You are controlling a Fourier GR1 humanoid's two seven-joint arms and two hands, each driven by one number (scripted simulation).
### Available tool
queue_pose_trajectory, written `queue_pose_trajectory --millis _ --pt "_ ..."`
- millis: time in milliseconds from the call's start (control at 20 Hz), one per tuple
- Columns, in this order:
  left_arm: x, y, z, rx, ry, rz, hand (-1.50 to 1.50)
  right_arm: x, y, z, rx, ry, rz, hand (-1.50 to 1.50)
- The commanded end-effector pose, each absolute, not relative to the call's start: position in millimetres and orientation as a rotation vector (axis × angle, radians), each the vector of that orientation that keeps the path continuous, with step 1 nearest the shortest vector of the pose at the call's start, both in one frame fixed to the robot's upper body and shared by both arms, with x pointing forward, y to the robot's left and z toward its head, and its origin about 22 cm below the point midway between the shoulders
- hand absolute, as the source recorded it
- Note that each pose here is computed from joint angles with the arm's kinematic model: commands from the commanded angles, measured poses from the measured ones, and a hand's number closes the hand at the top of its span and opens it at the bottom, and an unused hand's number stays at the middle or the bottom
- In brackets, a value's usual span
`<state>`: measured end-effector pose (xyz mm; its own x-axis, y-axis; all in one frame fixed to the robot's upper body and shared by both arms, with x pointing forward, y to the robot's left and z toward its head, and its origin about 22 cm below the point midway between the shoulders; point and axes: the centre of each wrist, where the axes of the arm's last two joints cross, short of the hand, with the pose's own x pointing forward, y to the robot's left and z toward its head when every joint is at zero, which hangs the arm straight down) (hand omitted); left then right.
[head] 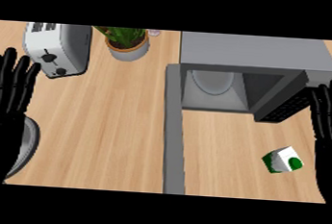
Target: Pick up the milk, place it into the microwave and close the microwave
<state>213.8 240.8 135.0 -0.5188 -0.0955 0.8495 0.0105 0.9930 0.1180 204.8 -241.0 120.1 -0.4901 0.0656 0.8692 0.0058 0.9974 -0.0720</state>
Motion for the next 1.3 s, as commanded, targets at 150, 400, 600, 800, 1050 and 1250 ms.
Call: queue_pose_trajectory --millis 150,400,600,800,1050,1250 --pt "210.3 264.9 140.6 0.091 -2.083 -0.135 -1.50 180.8 -267.0 95.2 -0.054 -2.072 0.140 -1.50" --pt "219.4 278.1 119.0 0.018 -1.934 0.016 -1.50 164.7 -257.7 93.2 0.304 -1.973 0.081 -1.50" --pt "189.9 283.4 105.7 0.018 -1.932 0.036 -1.50 142.0 -259.3 83.3 0.315 -1.970 0.072 -1.50" --pt "172.7 282.8 101.9 0.015 -1.931 0.025 -1.50 137.6 -260.9 63.8 0.304 -1.974 0.065 -1.50" --pt "146.3 287.8 97.4 -0.002 -1.924 0.012 -1.50 134.2 -258.6 88.8 0.148 -1.984 0.043 -1.50" --pt "142.7 283.8 87.1 0.012 -1.934 0.045 -1.50 135.7 -266.2 69.0 0.001 -1.998 0.059 -1.50"
